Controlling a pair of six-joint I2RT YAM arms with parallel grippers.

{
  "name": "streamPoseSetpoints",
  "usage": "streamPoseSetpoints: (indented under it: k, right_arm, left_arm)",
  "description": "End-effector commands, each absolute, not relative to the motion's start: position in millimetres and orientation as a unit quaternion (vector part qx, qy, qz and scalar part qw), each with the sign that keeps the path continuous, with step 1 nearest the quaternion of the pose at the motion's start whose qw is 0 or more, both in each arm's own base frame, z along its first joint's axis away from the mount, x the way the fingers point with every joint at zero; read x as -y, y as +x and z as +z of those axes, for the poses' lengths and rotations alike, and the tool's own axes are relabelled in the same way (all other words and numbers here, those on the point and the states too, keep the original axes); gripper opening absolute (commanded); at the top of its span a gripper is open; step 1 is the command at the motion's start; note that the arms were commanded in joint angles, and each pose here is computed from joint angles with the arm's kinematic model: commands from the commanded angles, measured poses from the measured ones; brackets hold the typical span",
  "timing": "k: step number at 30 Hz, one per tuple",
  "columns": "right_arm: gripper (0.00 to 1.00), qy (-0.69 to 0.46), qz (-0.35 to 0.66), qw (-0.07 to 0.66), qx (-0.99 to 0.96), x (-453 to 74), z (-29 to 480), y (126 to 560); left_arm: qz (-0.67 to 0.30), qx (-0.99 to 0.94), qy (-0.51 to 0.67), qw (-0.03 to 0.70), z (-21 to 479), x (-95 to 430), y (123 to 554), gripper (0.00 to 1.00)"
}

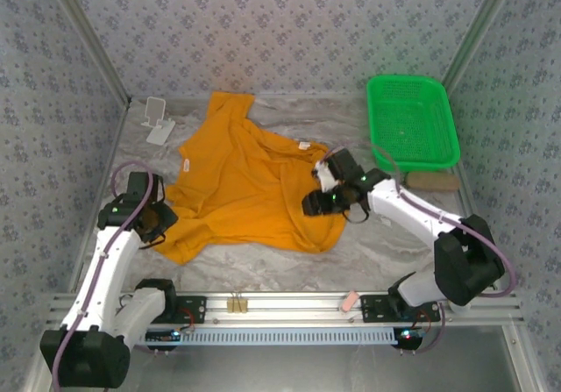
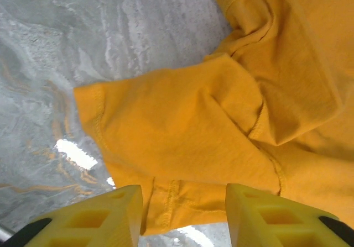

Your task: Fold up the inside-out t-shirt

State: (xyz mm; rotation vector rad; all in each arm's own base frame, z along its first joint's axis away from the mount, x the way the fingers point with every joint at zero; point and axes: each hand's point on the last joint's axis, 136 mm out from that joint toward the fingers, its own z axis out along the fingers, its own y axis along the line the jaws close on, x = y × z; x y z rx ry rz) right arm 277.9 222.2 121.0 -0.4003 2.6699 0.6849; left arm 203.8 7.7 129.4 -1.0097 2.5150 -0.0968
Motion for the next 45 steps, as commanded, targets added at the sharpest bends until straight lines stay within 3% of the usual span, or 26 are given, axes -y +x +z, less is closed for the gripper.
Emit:
streamPoseSetpoints:
  k: [1, 4, 7, 15, 17, 20, 21, 27, 34, 38, 42, 45]
  right_arm:
    - [0.53, -0.123, 0.15, 0.304, -0.933, -204.6, 141.4, 358.4]
    - [0.57, -0.115, 0.104, 0.345, -0.926, -205.3, 137.3, 411.5]
    - [0.6, -0.095, 0.049, 0.333, -0.937, -200.1, 112.6, 450.9]
    - [0.56, -0.06, -0.009, 0.3, -0.952, -192.7, 59.7, 492.4]
    - [0.43, -0.047, -0.024, 0.292, -0.955, -182.7, 51.7, 495.1]
    - [0.07, -0.017, -0.051, 0.285, -0.957, -161.1, 51.3, 487.5]
    - [0.0, -0.003, -0.06, 0.282, -0.957, -152.5, 54.2, 481.2]
    - [0.0, 0.038, -0.086, 0.26, -0.961, -123.8, 70.8, 411.8]
    - [0.0, -0.044, -0.075, 0.193, -0.977, -162.6, 54.9, 282.8]
    - [0.0, -0.124, 0.053, 0.138, -0.981, -222.9, 53.1, 217.8]
    - [0.17, -0.283, 0.274, 0.099, -0.914, -306.0, 85.9, 153.5]
    - [0.34, -0.282, 0.254, 0.151, -0.913, -290.9, 99.7, 167.8]
  left_arm:
    - [-0.114, -0.883, -0.37, 0.266, 153.0, 11.5, 245.4, 0.46]
    - [-0.128, -0.894, -0.351, 0.249, 141.4, 34.0, 273.2, 0.46]
    - [-0.107, -0.91, -0.331, 0.227, 124.5, 47.4, 295.3, 0.46]
    - [-0.004, -0.918, -0.336, 0.209, 69.1, 23.7, 330.9, 0.45]
    - [0.005, -0.921, -0.332, 0.204, 57.5, 25.3, 342.4, 0.45]
    - [-0.012, -0.931, -0.316, 0.182, 39.5, 38.6, 361.5, 0.43]
    - [-0.01, -0.935, -0.311, 0.172, 35.2, 42.3, 367.5, 0.41]
    - [0.005, -0.947, -0.273, 0.167, 27.6, 57.7, 412.5, 0.22]
    - [-0.012, -0.965, -0.204, 0.167, 34.0, 82.5, 482.8, 0.23]
    - [-0.014, -0.973, -0.152, 0.175, 35.3, 98.6, 522.2, 0.31]
    - [-0.084, -0.963, -0.116, 0.229, 50.9, 127.3, 563.6, 0.46]
    - [-0.113, -0.956, -0.079, 0.257, 72.8, 150.3, 580.8, 0.5]
